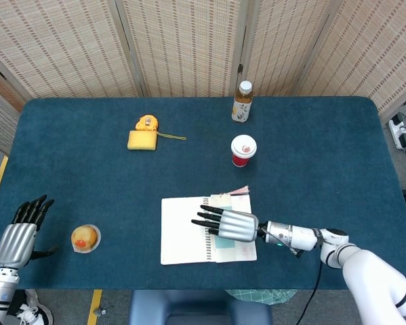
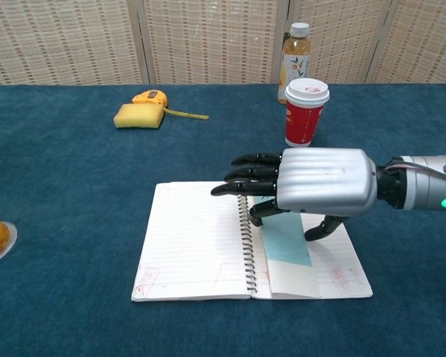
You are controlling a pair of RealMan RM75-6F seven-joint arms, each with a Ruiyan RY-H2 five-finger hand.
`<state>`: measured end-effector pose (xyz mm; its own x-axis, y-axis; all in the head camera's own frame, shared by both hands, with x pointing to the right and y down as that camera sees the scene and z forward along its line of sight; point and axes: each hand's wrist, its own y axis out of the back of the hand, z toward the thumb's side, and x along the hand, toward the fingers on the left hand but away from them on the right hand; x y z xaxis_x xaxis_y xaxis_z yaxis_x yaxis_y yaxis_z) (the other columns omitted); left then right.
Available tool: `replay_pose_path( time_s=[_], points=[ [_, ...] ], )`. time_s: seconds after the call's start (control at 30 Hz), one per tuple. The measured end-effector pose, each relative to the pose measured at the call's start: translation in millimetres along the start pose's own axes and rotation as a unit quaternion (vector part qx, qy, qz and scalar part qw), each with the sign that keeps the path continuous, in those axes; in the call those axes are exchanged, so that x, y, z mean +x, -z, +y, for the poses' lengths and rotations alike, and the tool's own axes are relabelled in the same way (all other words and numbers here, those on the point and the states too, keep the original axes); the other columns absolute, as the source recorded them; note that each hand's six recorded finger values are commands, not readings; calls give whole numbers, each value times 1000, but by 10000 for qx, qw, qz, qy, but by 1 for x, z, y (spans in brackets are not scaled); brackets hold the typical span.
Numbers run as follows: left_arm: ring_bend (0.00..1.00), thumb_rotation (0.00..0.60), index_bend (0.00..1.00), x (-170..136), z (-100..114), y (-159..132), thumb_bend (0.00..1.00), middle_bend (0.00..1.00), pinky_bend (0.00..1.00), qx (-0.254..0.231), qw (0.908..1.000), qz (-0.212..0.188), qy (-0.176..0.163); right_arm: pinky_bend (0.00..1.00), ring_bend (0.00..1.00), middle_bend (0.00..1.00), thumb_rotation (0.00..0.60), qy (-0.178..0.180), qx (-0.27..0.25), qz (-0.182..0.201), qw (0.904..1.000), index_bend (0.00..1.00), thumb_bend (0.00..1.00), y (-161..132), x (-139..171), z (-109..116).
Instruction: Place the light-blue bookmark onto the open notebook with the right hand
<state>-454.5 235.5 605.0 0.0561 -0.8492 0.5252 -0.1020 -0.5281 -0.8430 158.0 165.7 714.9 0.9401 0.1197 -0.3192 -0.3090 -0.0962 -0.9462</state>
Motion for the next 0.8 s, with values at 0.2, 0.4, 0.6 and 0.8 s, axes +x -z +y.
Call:
replay_pose_path(
  time_s=[0.2,0.4,0.6,0.8],
  points=[
    [0,600,57,1,0,1,167,0,0,-5,10000,23,8,0,0,0,600,19,-2,-23,10000,376,182,2,-3,-1],
    [0,600,57,2,0,2,167,0,0,-17,10000,32,9,0,0,0,600,64,-40,10,10000,291,176,1,-5,-1],
    [0,600,57,2,0,2,168,0,0,-28,10000,37,-8,0,0,0,600,109,-29,67,9999,279,170,0,-5,0],
    [0,600,57,1,0,2,167,0,0,-19,10000,33,-17,0,0,0,600,299,-134,-196,9993,268,170,9,-1,7]
  ],
)
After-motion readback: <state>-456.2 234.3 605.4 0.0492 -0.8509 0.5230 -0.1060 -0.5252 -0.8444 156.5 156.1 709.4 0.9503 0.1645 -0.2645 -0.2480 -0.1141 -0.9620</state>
